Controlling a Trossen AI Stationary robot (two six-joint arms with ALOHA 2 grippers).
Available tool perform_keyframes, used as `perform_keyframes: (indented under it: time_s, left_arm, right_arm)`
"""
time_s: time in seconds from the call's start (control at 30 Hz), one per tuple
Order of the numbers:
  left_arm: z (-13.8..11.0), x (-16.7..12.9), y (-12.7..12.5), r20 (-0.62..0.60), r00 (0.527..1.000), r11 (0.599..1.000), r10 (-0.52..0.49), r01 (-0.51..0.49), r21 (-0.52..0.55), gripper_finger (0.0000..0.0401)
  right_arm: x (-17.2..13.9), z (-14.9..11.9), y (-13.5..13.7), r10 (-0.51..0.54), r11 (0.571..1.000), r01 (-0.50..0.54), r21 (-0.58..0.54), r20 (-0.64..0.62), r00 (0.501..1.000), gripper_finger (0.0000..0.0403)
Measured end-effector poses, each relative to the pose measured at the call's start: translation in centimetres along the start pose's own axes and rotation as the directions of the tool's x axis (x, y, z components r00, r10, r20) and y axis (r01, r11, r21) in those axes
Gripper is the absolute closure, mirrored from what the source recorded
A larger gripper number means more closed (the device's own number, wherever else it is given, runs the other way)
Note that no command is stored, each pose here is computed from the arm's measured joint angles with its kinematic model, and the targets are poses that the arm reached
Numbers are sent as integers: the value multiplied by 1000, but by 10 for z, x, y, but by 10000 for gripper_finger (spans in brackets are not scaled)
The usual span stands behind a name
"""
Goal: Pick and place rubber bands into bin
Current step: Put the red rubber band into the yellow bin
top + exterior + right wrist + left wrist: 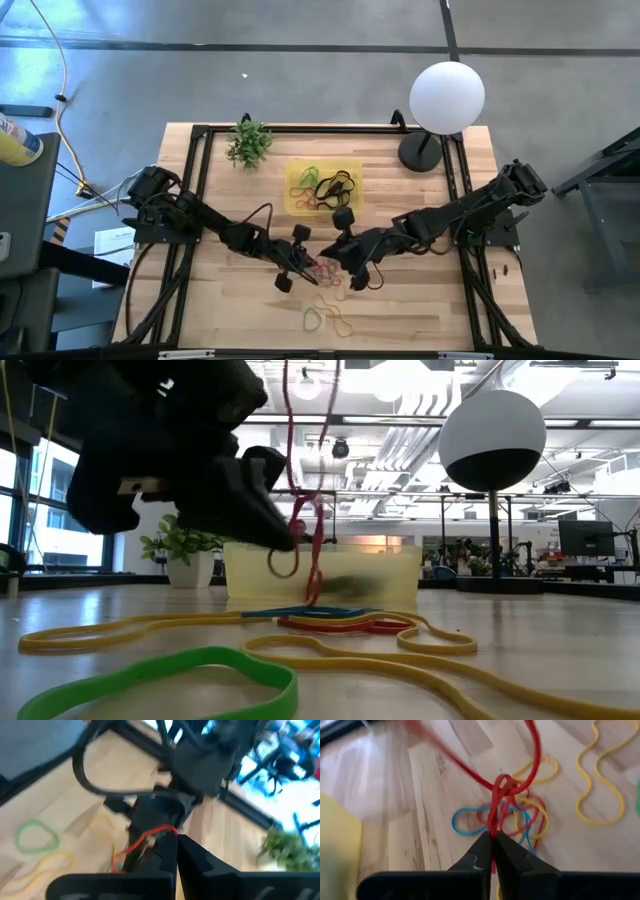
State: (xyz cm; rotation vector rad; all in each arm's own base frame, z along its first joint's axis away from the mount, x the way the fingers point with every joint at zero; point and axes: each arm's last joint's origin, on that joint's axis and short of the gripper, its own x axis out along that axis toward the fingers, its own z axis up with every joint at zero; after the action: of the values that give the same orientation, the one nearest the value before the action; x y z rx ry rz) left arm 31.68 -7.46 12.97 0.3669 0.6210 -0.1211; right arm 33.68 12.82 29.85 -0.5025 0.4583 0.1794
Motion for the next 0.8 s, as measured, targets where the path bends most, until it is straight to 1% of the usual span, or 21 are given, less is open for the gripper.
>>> perform_keyframes:
  time_s: [0.17, 0.3, 0.43, 0.63, 0.8]
  left_arm:
    - [-6, 0, -1, -64, 998, 1000, -13, 12, -7, 399]
    - [-10, -1, -2, -103, 994, 1000, -19, 19, -10, 400]
    - [-13, -2, -5, -141, 990, 999, -32, 29, -22, 400]
    - [-11, -5, -18, -143, 989, 999, -38, 38, 3, 401]
    - [-10, -7, -24, -146, 989, 999, -32, 33, 3, 401]
  right_arm:
    - [-1, -10, 3, -16, 999, 22, 45, -115, 993, 403]
    - [-7, -12, 8, -26, 998, 36, 60, -162, 986, 403]
    - [-20, -12, 13, -24, 995, 43, 91, -200, 980, 403]
    - [-41, -11, 25, -26, 987, 65, 148, -250, 968, 403]
    - [-47, -14, 35, -2, 981, 58, 185, -293, 956, 403]
